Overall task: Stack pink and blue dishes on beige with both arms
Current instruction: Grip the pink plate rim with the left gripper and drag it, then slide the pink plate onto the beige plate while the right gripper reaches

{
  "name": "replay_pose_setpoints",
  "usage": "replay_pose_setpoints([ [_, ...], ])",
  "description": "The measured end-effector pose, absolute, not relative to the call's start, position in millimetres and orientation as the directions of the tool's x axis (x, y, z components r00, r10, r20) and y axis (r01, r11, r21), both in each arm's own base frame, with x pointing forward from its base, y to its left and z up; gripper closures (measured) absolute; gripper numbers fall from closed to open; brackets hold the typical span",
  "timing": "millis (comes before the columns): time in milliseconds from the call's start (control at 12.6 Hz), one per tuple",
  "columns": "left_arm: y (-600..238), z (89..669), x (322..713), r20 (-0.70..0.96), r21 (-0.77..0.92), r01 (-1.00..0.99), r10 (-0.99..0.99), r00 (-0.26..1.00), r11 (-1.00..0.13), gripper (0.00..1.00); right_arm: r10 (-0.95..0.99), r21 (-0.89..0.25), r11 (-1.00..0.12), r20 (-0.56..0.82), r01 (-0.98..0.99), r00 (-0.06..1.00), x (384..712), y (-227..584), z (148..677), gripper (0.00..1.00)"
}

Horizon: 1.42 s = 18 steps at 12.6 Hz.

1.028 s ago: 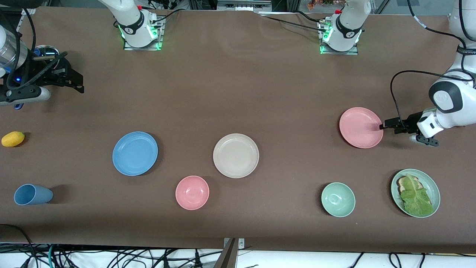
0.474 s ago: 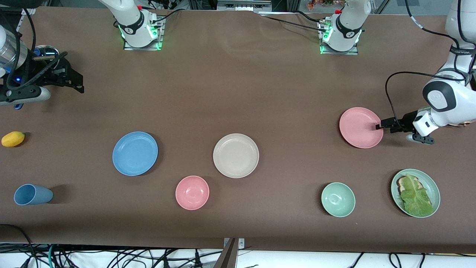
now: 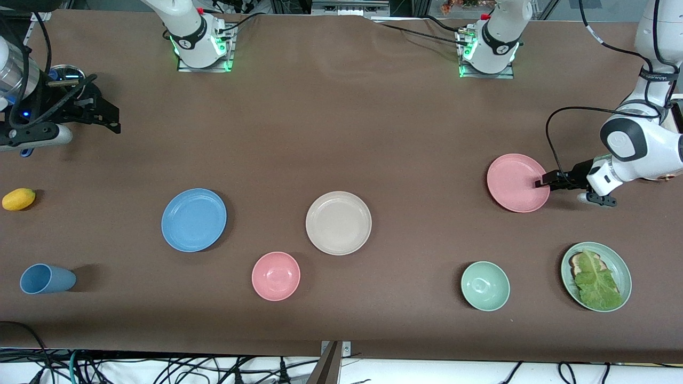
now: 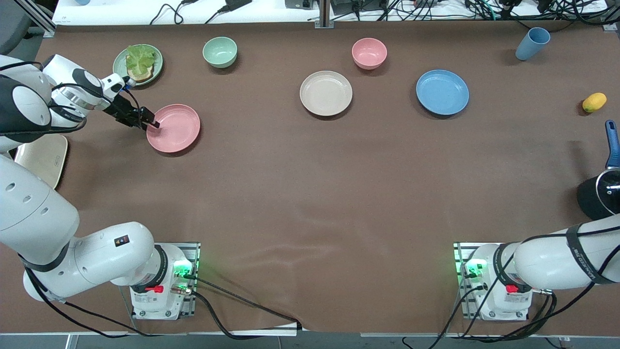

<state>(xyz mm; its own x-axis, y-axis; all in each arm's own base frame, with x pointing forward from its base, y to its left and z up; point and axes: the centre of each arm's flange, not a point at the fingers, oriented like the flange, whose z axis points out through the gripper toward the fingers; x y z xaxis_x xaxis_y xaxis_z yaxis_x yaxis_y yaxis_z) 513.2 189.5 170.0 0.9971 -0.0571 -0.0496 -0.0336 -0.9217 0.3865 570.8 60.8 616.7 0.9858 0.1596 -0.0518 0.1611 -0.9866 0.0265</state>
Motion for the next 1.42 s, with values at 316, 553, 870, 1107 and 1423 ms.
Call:
replay_pose_setpoints([
  [316,189.6,170.1,513.2,-0.030,0.390,-0.084,-0.104,0.994,-0.917,0.91,0.144,0.027,-0.989,-0.049,0.145,0.988,570.9,62.0,616.8,0.00],
  [553,186.3,173.3,517.8,-0.022,0.393,-0.101,-0.120,0.993,-0.914,0.95,0.122,0.028,-0.992,-0.049,0.123,0.991,570.8,63.4,616.8,0.00],
  [870,128.2,211.5,567.6,-0.035,0.450,-0.085,-0.112,0.993,-0.889,0.95,0.119,0.028,-0.992,-0.049,0.121,0.992,570.7,63.7,616.8,0.00],
  [1107,32.7,249.4,613.5,-0.047,0.437,-0.033,-0.060,0.997,-0.899,0.95,0.118,0.028,-0.992,-0.048,0.120,0.992,570.8,63.2,616.9,0.00],
  [1423,-87.4,285.7,636.3,-0.103,0.416,0.095,0.057,0.993,-0.904,0.95,0.115,0.030,-0.993,-0.068,0.118,0.991,576.6,62.6,605.3,0.00],
])
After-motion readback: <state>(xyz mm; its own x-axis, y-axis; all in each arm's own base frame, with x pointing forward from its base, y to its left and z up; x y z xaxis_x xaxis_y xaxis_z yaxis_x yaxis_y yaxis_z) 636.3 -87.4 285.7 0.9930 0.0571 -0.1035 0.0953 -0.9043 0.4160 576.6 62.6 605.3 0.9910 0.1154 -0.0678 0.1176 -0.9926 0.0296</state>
